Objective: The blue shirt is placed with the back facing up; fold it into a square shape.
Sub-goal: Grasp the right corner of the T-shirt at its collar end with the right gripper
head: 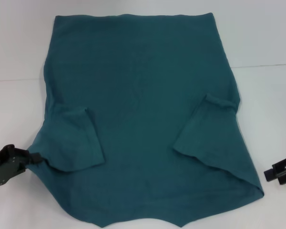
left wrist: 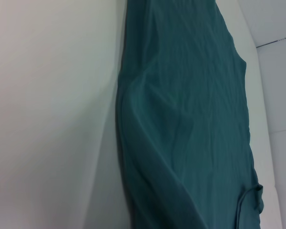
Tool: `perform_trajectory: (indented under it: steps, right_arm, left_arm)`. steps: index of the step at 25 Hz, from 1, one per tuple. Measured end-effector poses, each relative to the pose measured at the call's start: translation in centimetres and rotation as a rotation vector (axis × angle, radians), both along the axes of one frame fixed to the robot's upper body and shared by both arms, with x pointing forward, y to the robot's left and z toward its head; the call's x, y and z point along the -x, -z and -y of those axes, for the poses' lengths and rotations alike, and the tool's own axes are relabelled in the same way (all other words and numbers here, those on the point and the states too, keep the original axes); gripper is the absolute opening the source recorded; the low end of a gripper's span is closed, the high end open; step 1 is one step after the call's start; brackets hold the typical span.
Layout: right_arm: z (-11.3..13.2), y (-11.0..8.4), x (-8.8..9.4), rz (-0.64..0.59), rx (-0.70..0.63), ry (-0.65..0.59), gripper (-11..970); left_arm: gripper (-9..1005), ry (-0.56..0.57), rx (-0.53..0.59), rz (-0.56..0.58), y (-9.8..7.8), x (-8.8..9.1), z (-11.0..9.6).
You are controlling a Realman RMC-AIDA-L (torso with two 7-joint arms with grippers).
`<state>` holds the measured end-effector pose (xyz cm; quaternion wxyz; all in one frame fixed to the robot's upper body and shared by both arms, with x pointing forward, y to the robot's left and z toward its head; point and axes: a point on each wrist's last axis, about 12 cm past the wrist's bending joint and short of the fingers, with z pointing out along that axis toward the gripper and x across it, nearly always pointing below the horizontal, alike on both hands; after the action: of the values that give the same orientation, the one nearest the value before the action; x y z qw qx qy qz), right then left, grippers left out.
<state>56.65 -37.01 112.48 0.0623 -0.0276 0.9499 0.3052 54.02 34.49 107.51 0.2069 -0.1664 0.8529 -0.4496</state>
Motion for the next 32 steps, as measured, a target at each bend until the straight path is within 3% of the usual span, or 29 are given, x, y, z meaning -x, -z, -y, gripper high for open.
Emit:
perform_trajectory:
  steps: [12, 32]
  right_arm:
    - [-1.3, 1.9, 0.5, -0.026, 0.026, -0.018, 697]
    - [-1.9, 1.8, 0.3, -0.003, 0.004, -0.025, 747]
  left_arm:
    - [16, -0.001, 0.0, 0.0, 0.1, 0.1, 0.0]
    - [17, -0.003, -0.001, -0.001, 0.2, 0.1, 0.1]
